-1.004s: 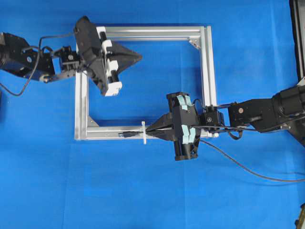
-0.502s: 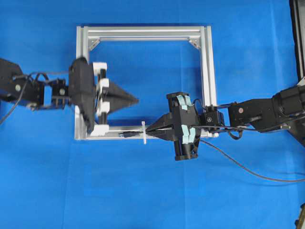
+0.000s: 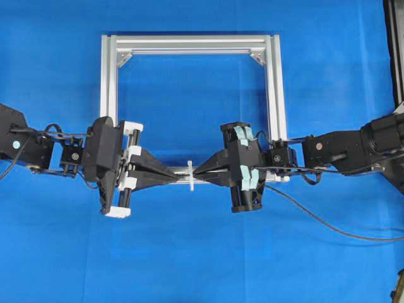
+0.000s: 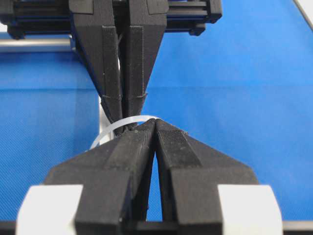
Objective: Insert the wire through the string loop located in the center.
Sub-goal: 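Move the open left gripper toward the plug emerging from the loop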
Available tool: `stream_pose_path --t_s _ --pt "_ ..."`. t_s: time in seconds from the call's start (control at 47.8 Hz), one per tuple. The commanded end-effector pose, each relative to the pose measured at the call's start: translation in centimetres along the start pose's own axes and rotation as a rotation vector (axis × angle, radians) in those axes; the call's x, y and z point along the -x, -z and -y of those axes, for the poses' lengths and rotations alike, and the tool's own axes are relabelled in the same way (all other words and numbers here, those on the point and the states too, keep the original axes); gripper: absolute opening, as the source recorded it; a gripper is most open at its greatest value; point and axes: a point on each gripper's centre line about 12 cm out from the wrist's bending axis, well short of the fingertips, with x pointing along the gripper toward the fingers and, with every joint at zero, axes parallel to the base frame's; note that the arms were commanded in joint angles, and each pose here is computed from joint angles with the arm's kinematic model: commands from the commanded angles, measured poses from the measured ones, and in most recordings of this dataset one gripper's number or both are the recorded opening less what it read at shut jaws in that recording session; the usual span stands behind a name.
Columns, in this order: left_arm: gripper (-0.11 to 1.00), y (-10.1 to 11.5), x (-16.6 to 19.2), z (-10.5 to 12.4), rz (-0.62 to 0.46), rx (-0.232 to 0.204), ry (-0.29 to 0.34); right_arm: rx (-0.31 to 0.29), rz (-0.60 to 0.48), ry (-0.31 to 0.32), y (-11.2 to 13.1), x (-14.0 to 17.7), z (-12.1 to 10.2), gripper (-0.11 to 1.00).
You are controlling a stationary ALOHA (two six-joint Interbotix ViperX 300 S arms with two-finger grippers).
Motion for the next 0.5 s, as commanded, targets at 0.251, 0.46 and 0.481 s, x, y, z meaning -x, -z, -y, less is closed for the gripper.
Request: stream_pose_path --t_s 0.251,0.46,0.481 --pt "0.0 -1.34 0.21 -0.14 0.042 0.026 -0.003 -0.003 0.032 -0.002 -1.08 0.0 -0.07 -0.03" --pt "0.0 -1.35 0.21 -0.19 0.042 0.027 -0.005 -0.004 0.034 -0.003 -1.12 0.03 -0.13 -0.03" --pt "0.0 -1.33 0.21 -0.19 0.041 0.027 -0.005 -0.002 0.029 -0.003 -0.99 0.02 -0.12 -0.03"
